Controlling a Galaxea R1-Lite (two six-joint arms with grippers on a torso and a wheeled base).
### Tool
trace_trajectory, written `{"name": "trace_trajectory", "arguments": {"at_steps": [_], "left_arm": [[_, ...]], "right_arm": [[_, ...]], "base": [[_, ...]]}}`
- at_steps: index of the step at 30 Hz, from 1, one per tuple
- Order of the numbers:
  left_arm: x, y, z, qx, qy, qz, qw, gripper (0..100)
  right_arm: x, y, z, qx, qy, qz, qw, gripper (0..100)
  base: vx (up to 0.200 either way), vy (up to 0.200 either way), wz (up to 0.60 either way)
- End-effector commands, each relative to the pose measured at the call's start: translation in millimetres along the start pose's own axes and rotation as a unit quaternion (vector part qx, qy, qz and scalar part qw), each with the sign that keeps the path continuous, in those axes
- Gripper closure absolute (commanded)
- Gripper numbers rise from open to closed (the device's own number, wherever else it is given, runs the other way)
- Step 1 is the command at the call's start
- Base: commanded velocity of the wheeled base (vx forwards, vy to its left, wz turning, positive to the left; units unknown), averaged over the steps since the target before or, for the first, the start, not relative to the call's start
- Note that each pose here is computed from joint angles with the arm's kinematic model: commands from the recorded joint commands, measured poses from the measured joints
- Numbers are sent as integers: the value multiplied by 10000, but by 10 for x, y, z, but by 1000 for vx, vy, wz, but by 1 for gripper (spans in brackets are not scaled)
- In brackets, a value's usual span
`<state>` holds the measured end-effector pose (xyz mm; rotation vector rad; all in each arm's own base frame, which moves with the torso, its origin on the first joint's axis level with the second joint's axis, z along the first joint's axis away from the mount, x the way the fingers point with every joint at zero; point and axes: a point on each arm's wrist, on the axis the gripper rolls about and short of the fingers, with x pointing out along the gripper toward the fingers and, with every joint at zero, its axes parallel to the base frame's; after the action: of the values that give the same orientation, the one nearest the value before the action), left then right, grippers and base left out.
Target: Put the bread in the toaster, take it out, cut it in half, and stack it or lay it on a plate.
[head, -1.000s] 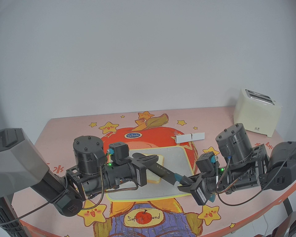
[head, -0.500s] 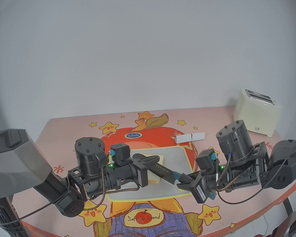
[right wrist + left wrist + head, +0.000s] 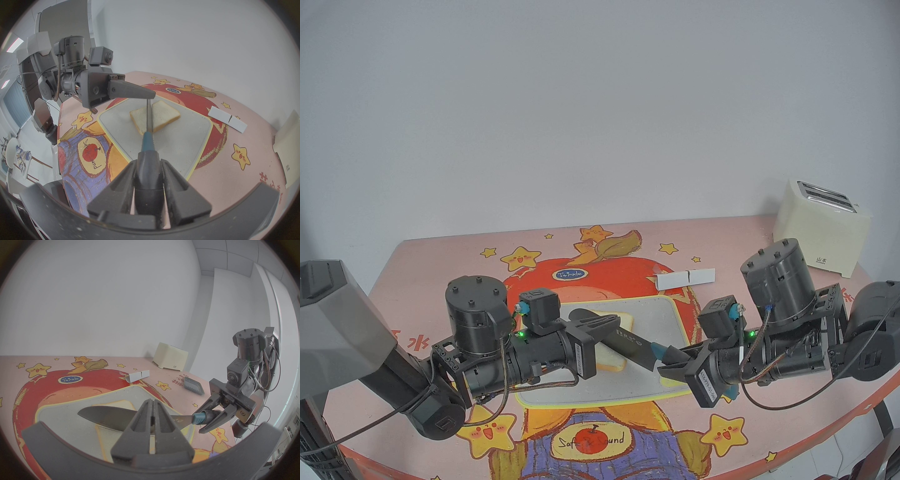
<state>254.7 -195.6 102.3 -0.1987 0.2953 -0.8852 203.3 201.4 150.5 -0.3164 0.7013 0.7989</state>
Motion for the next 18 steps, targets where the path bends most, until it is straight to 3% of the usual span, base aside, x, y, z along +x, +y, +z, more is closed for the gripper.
{"name": "trace_trajectory", "arguments": {"at_steps": [1, 18], "left_arm": [[34, 28, -63, -30, 95, 25, 9999, 100], [24, 16, -50, -15, 76, 12, 10000, 100]], "right_arm": [[-38, -1, 89, -15, -192, -7, 9998, 100], [114, 30, -175, -15, 366, 66, 9993, 100]], "base": [[0, 0, 0], [0, 0, 0]]}}
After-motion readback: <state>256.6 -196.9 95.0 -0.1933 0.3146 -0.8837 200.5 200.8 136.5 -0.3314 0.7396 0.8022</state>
